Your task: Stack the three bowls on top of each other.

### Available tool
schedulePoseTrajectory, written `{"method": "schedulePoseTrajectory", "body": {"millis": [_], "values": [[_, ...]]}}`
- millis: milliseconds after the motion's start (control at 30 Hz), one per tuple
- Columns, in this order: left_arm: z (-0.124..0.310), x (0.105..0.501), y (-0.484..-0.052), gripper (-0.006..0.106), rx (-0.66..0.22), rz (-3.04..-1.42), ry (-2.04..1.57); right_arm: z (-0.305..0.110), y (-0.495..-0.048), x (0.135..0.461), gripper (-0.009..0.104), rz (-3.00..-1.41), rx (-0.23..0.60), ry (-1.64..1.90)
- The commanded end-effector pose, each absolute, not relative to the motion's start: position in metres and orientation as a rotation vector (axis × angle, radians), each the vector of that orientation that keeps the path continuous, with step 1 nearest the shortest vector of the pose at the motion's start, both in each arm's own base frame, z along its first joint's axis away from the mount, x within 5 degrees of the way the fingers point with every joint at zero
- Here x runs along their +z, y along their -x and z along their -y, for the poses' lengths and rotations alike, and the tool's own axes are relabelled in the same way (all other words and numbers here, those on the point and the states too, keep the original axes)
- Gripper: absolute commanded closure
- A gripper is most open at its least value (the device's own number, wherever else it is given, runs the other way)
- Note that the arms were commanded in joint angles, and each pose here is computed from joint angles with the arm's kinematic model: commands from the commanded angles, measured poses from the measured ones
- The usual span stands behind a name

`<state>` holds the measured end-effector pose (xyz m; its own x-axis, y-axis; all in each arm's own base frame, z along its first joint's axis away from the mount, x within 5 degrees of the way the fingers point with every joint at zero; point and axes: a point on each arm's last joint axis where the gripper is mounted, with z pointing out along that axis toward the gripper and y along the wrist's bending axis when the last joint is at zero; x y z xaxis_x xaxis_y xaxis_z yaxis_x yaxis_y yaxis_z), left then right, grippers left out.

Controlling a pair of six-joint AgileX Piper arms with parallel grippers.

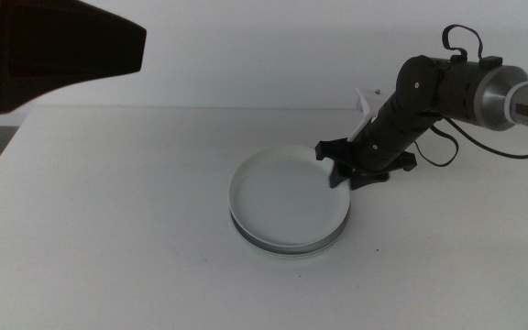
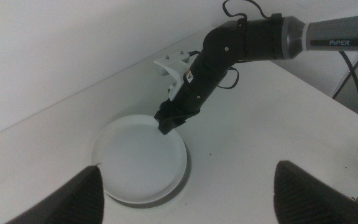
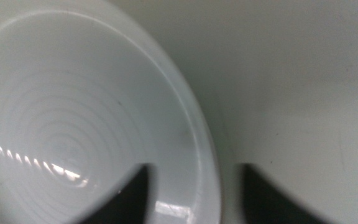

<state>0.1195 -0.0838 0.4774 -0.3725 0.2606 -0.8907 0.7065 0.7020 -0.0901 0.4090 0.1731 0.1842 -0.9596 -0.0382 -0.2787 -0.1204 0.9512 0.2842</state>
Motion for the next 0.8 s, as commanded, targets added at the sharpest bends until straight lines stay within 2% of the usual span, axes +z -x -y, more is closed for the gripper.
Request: {"method": "schedulePoseTrajectory", "body": {"millis": [0, 133, 267, 367, 433, 500, 633, 700, 767], "values": [[0.084, 0.478, -0.119, 0.007, -0.585, -1.932, -0.734, -0.172, -0.409, 0.199, 0.048, -2.79, 0.436, 0.161], [0.084, 0.478, -0.119, 0.007, -0.585, -1.932, -0.734, -0.159, -0.402, 0.242, 0.002, -2.695, 0.43, 0.227], [0.084, 0.478, -0.119, 0.007, -0.585, -1.932, -0.734, -0.122, -0.385, 0.306, 0.003, -2.575, 0.377, 0.201], [0.084, 0.478, -0.119, 0.007, -0.585, -1.932, -0.734, -0.082, -0.36, 0.36, 0.003, -2.469, 0.285, 0.146], [0.084, 0.478, -0.119, 0.007, -0.585, -1.932, -0.734, -0.054, -0.337, 0.381, 0.003, -2.411, 0.245, 0.061], [0.084, 0.478, -0.119, 0.007, -0.582, -1.933, -0.735, -0.038, -0.31, 0.384, 0.003, -2.382, 0.232, -0.01], [0.083, 0.478, -0.119, 0.007, -0.566, -1.933, -0.735, -0.024, -0.251, 0.368, 0.003, -2.237, 0.172, -0.039], [0.079, 0.477, -0.12, 0.007, -0.5, -1.93, -0.728, -0.021, -0.224, 0.364, 0.003, -2.175, 0.169, -0.048], [0.069, 0.476, -0.12, 0.007, -0.373, -1.864, -0.68, -0.02, -0.207, 0.364, 0.003, -2.137, 0.168, -0.042]]}}
